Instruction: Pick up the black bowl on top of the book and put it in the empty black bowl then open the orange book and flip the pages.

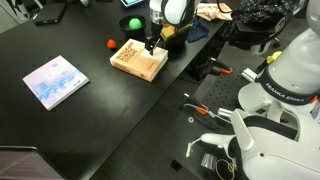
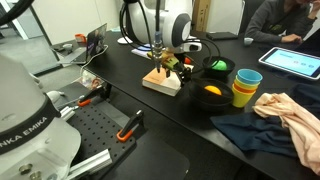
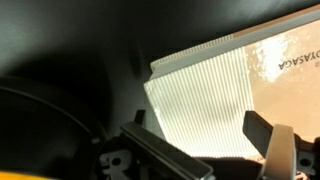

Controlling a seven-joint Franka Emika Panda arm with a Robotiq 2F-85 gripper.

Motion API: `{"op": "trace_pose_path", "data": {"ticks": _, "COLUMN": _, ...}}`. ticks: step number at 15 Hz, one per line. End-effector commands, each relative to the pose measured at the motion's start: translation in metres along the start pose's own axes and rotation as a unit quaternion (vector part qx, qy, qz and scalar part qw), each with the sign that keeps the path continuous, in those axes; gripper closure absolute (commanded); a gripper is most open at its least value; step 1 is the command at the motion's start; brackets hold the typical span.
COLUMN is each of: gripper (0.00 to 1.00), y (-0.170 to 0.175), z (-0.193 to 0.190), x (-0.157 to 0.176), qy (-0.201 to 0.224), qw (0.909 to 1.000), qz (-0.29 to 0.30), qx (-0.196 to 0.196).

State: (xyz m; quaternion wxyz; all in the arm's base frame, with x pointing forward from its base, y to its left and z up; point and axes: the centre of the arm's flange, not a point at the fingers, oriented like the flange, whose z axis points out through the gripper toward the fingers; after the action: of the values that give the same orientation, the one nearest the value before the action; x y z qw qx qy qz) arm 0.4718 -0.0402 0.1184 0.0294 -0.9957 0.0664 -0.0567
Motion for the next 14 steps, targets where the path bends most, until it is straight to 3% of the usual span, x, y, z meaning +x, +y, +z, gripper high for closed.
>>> {"op": "trace_pose_path", "data": {"ticks": 1, "gripper": 0.0, "y": 0.007, "z": -0.003, "x": 0.005, "qy": 0.001, "qw": 0.9999, "qz": -0.011, "qx": -0.007}}
{"op": "trace_pose_path", "data": {"ticks": 14, "gripper": 0.0, "y": 0.008, "z": 0.002, "x": -0.01, "qy": 0.015, "qw": 0.9957, "qz": 0.051, "qx": 0.076}}
